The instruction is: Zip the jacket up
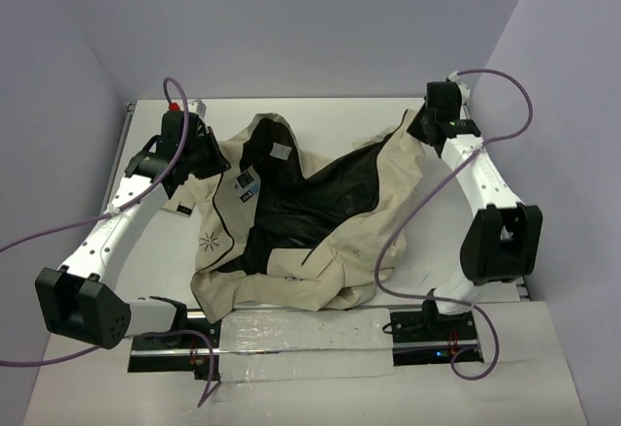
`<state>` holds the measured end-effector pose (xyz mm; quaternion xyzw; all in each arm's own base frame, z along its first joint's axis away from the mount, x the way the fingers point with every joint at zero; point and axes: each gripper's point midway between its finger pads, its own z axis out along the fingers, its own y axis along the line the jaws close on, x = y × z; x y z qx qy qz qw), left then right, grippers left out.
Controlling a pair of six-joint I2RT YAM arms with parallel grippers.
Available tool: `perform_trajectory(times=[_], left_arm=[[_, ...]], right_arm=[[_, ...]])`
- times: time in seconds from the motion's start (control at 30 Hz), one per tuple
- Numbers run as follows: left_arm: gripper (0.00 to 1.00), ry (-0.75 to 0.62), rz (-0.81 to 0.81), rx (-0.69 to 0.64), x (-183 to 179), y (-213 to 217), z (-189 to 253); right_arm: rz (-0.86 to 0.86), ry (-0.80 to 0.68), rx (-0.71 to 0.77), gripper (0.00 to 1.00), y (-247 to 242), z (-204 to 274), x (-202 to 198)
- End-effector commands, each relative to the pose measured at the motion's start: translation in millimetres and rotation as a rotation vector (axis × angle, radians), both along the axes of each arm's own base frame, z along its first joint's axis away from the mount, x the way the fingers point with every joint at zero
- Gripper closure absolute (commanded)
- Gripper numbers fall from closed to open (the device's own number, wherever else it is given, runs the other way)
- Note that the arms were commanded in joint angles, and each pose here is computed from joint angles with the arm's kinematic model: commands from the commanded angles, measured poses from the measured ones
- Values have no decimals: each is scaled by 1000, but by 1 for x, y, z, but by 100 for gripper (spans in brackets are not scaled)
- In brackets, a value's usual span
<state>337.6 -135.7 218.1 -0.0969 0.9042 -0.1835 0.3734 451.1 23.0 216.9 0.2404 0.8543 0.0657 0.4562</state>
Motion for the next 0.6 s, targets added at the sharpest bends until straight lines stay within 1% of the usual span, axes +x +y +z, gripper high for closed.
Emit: perform_trajectory(times=[0.0, 0.03, 0.07, 0.1, 0.13, 0.17, 0.2, 0.23, 0.33, 0.37, 0.43, 0.5, 0.57], left_arm=[[100, -32, 9, 15, 4, 2, 15], [100, -35, 11, 12, 4, 2, 16], [100, -38, 11, 10, 4, 2, 17], [100, -42, 11, 8, 4, 2, 18], [100, -50, 10, 0, 4, 1, 20], [100, -54, 12, -2, 5, 1, 21], [100, -54, 13, -3, 5, 1, 22], [100, -57, 12, -7, 5, 0, 23], [100, -73, 9, -19, 6, -1, 28], [100, -77, 10, -20, 6, -1, 29], [100, -79, 16, -20, 6, 0, 31], [100, -82, 19, -18, 6, 0, 33], [100, -81, 19, -18, 6, 0, 33]], right_arm=[[-72, 70, 55, 86, -14, -34, 18], [-67, 102, 49, 64, -14, -36, 18], [-59, 93, 43, 47, -10, -30, 20], [-52, 70, 38, 35, -8, -22, 22], [-26, 8, 19, 17, 4, 1, 20], [-17, -21, 4, 10, 9, 12, 19], [-7, -48, -8, 7, 14, 23, 18], [15, -83, -23, 6, 20, 39, 17], [162, -128, -82, 7, 68, 60, 12], [183, -134, -91, 7, 75, 62, 13], [316, -122, -126, 8, 114, 58, 8], [481, -74, -141, 8, 161, 35, 7], [617, -3, -151, 8, 198, 8, 2]])
